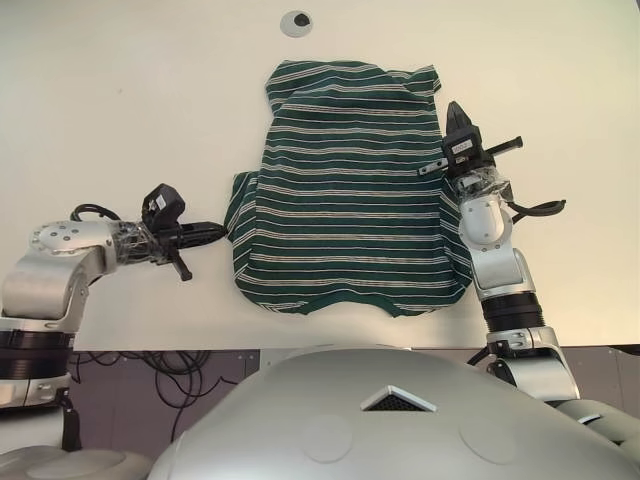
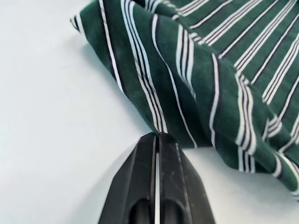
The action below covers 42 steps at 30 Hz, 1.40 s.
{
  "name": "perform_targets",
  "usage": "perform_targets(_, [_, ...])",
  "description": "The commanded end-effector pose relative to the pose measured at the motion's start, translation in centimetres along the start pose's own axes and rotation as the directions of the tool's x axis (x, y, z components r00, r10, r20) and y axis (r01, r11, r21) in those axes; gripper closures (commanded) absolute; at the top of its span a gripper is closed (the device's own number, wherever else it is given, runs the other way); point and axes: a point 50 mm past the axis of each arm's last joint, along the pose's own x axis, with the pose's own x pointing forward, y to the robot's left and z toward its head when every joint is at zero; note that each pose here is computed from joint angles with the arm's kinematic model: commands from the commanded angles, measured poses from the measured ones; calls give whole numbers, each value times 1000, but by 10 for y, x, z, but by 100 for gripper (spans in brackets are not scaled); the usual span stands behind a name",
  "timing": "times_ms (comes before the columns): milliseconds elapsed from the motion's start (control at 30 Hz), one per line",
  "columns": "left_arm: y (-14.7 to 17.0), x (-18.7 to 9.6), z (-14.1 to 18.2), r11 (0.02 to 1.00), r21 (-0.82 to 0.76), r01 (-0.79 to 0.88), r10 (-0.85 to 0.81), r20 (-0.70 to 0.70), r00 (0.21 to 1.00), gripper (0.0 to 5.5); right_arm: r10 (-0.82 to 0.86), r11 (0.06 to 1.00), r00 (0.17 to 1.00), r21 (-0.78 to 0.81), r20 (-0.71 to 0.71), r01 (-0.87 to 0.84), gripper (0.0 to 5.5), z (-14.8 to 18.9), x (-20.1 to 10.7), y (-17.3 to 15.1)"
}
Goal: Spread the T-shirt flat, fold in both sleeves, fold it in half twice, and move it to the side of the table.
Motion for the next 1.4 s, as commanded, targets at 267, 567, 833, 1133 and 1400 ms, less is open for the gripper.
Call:
perform_targets(267, [42,-46,13,994,-13,-111,111,62,992,546,1,1000,1000,-12,-16,-1,550,-1,-3,-2])
perform_targets(567, [47,-50,12,995,11,-101,100,56,993,546,6,1000,999,-26,-33,-7,550,-4,-4,-1])
perform_targets(833, [39,-29,5,998,33,-54,54,3,999,432,9,999,999,-31,-34,-11,550,-4,-4,0])
perform_targets(1133, [26,-10,-8,999,40,6,-3,-69,998,352,19,999,999,-45,-28,-21,550,-1,-6,2])
perform_targets(1400, [15,-8,-17,997,32,75,-71,-102,992,377,18,999,999,-50,-35,-20,550,-1,-10,1])
